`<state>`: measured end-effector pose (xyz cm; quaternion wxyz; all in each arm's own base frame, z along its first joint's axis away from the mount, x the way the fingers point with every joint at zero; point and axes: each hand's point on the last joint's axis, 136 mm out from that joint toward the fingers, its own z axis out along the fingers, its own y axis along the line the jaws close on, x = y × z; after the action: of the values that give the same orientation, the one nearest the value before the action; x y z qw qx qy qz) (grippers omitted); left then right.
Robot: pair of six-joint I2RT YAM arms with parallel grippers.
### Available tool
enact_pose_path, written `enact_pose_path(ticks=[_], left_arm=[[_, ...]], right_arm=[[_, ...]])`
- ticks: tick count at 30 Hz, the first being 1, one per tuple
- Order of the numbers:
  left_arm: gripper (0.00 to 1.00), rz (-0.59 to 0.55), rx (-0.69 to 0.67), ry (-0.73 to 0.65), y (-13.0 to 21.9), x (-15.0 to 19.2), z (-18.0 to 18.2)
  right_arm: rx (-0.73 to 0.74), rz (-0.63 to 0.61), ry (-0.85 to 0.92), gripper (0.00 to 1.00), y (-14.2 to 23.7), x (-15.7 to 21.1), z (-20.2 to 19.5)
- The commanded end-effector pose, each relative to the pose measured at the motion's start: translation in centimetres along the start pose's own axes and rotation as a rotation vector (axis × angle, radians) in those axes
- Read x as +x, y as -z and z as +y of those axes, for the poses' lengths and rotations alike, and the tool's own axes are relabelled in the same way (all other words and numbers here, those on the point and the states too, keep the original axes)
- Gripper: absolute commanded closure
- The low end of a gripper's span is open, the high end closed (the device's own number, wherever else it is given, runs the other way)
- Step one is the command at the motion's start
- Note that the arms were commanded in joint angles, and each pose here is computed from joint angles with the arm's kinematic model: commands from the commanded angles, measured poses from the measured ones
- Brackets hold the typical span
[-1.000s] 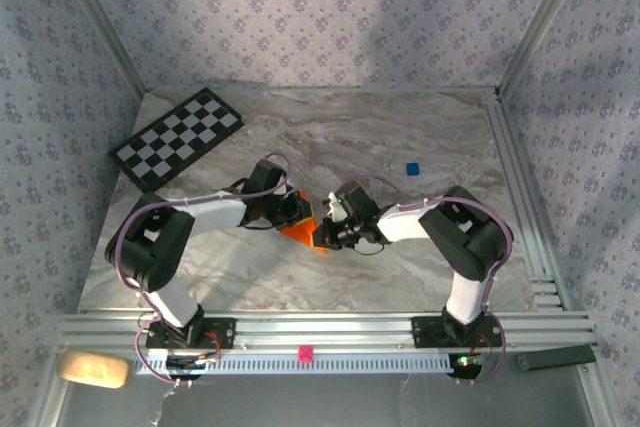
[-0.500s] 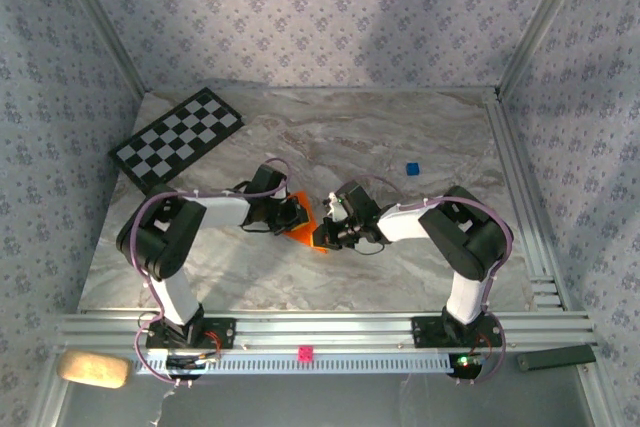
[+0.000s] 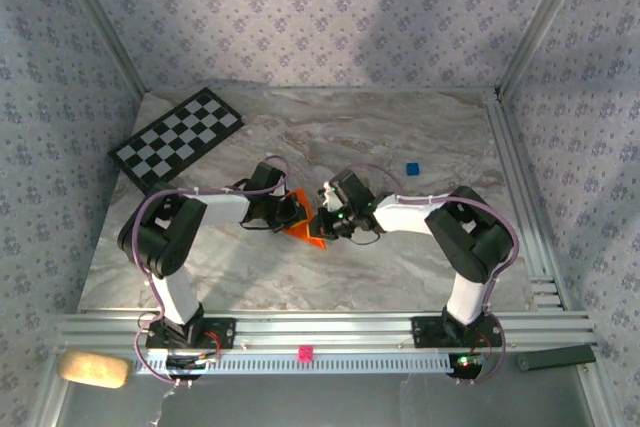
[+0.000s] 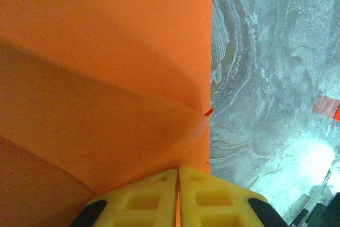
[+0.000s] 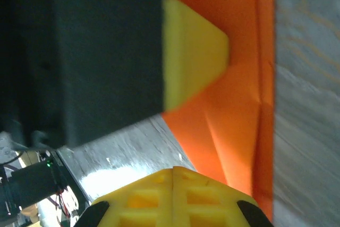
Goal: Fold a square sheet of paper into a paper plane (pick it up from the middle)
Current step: Fourth fold the wing at the center of the table.
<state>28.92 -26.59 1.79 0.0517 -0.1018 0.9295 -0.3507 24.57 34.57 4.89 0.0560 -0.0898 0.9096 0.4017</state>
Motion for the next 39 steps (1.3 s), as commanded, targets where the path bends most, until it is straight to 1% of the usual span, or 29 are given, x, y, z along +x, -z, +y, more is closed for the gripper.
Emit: enact_pose_path(ticks=[1, 5, 9, 15, 20, 26, 27, 29, 32, 34, 37, 39], left_arm=[[0.9, 0.006, -0.085, 0.02, -0.6, 0.1, 2.3], [0.9, 0.01, -0.082, 0.018, -0.7, 0.1, 2.2], [0.91, 0.009, -0.084, 0.019, -0.6, 0.0, 2.3], [0.91, 0.004, -0.097, 0.034, -0.5, -0.2, 3.0], [0.91, 0.002, -0.1, 0.038, -0.5, -0.4, 3.2], [0.91, 0.001, -0.099, 0.04, -0.4, -0.3, 3.3], [0.91, 0.002, -0.097, 0.038, -0.4, -0.2, 3.3], [0.91, 0.003, -0.094, 0.038, -0.3, -0.1, 3.3], [0.91, 0.004, -0.088, 0.038, -0.3, 0.0, 3.2], [0.91, 0.004, -0.083, 0.036, -0.3, 0.0, 3.1], [0.91, 0.009, -0.075, 0.034, -0.4, 0.1, 3.0], [0.91, 0.008, -0.069, 0.032, -0.4, 0.1, 2.8]], right_arm=[[0.054, 0.041, 0.002, 0.96, -0.9, 0.3, -1.2], [0.131, 0.059, -0.021, 0.95, -1.4, 0.9, -3.4], [0.161, 0.084, -0.062, 0.95, -1.4, 2.6, -5.5], [0.126, 0.09, -0.082, 0.94, -0.4, 4.6, -5.6], [0.106, 0.099, -0.057, 0.93, 0.6, 5.7, -5.2], [0.162, 0.125, -0.064, 0.93, 1.9, 7.6, -7.0], [0.156, 0.121, -0.069, 0.93, 2.1, 7.5, -6.9], [0.109, 0.092, -0.06, 0.93, 2.6, 6.8, -5.5], [0.054, 0.003, -0.026, 0.93, 3.9, 4.6, -2.7], [0.032, -0.024, -0.015, 0.94, 4.2, 3.1, -1.5], [0.031, -0.024, -0.013, 0.94, 3.3, 1.6, -0.8], [0.041, -0.017, -0.033, 0.94, 2.3, 0.9, -1.0]])
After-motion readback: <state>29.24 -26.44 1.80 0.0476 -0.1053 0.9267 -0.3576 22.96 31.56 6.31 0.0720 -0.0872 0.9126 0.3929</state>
